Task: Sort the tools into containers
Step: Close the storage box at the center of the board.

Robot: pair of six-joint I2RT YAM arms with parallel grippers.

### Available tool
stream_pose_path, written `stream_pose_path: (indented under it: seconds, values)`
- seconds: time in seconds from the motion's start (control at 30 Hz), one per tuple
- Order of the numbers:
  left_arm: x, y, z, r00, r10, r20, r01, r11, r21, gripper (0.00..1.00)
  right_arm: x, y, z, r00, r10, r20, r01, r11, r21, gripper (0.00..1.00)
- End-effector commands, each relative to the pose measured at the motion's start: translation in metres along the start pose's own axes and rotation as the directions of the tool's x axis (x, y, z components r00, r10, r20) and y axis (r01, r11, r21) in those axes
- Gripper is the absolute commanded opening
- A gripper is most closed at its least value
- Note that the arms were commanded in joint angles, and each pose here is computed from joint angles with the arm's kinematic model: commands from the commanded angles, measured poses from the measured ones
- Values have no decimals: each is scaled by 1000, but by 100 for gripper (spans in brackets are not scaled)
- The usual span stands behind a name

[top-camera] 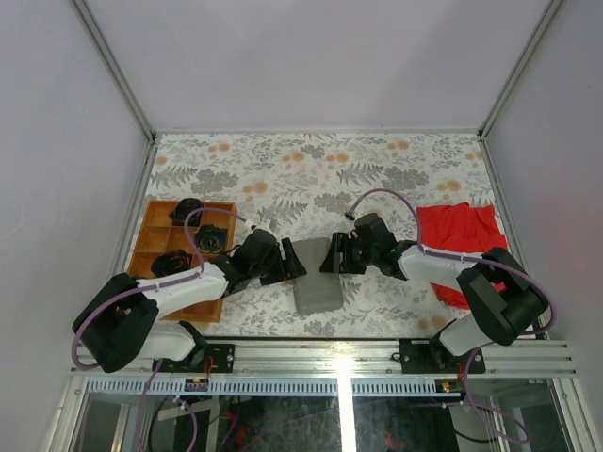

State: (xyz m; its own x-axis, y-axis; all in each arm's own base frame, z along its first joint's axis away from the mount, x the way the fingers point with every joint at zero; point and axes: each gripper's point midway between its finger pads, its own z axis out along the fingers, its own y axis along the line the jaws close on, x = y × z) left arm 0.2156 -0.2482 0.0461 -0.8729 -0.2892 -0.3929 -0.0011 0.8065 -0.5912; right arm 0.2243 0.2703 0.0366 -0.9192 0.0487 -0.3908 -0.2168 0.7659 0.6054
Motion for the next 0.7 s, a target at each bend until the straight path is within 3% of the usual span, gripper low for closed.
stream_pose_path:
  seconds: [0.0, 0.4, 0.67]
  values:
    - [-3, -9, 0, 1000, 13, 19, -13, 1000, -1, 65, 8, -6, 5, 1000, 24, -14, -24, 999, 21, 60]
    - [14, 5, -2, 1000, 23, -14, -25, 993, -119, 49, 13, -10, 8, 999, 40, -25, -39, 999, 31, 57]
    - [20, 15, -3, 993, 107, -49, -116, 957, -266, 46, 18, -12, 10, 998, 56, -35, -55, 998, 25, 57]
